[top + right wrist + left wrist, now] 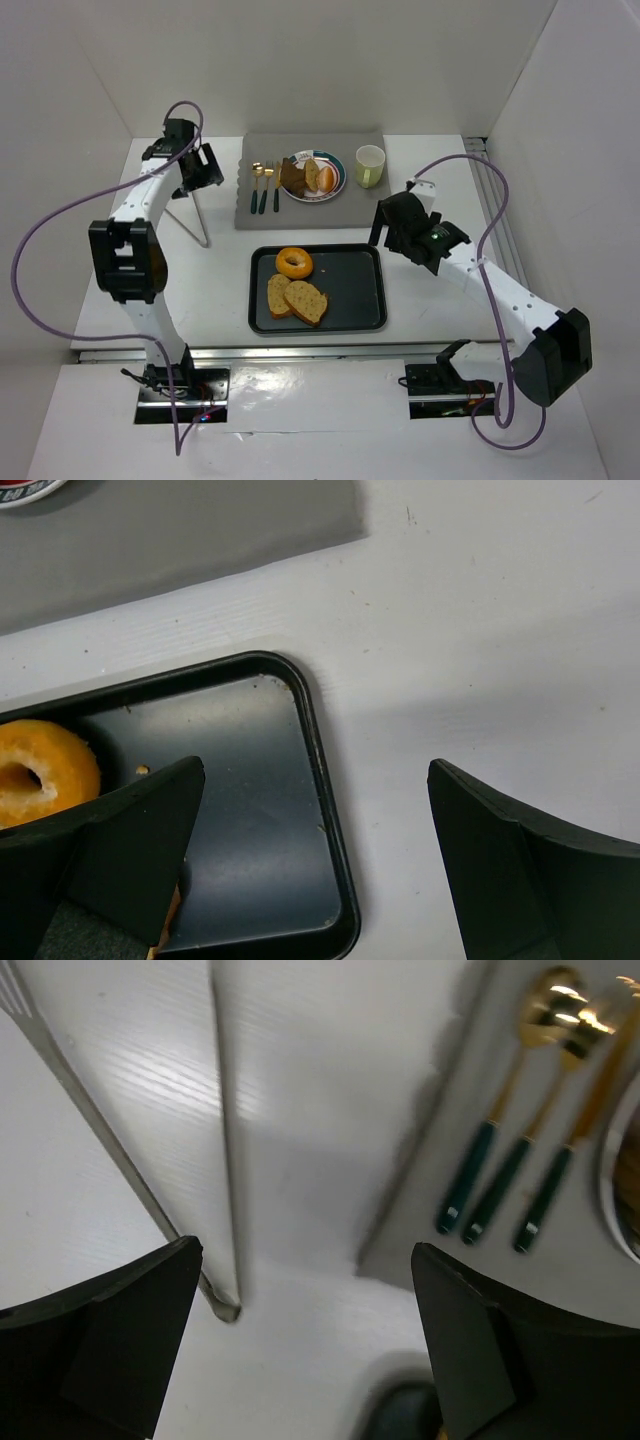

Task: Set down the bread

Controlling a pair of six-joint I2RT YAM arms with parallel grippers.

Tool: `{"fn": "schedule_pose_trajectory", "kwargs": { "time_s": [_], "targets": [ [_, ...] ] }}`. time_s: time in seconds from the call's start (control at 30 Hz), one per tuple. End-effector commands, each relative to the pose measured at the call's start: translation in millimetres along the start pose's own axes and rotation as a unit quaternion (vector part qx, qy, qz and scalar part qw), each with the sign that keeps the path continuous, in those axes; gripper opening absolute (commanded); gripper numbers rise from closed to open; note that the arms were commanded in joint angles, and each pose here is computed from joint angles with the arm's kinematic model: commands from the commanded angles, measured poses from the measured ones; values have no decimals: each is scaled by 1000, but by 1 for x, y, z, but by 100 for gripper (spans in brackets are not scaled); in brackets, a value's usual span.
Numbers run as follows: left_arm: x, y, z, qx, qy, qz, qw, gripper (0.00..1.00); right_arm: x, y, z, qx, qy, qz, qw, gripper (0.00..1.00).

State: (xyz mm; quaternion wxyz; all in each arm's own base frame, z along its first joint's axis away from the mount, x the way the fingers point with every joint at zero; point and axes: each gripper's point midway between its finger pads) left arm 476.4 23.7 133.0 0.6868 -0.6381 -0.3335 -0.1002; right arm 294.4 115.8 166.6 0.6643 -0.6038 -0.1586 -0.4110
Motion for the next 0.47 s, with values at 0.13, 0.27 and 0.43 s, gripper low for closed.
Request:
{"fn": "schedule_pose_trajectory", "kwargs": {
  "time_s": [0.13, 0.27, 0.43],
  "targets": [
    [-59, -142, -118, -225, 96, -44, 969, 99, 21, 5, 7, -17, 18, -20, 999, 100],
    [-126, -169, -146, -266, 146, -19, 953, 99, 11, 12, 3, -31, 19, -5, 999, 100],
    [-185, -194, -167, -308, 176, 10, 935, 99, 6, 18, 5, -24, 15, -1, 1000, 100]
  ]
}}
Point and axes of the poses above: each gripper's point midway between its finger pads, its own y axis out along the fingers, its own z axis along the line the jaws close on, x = y × z, and after that the axes turned 7 degrees about y, right-handed
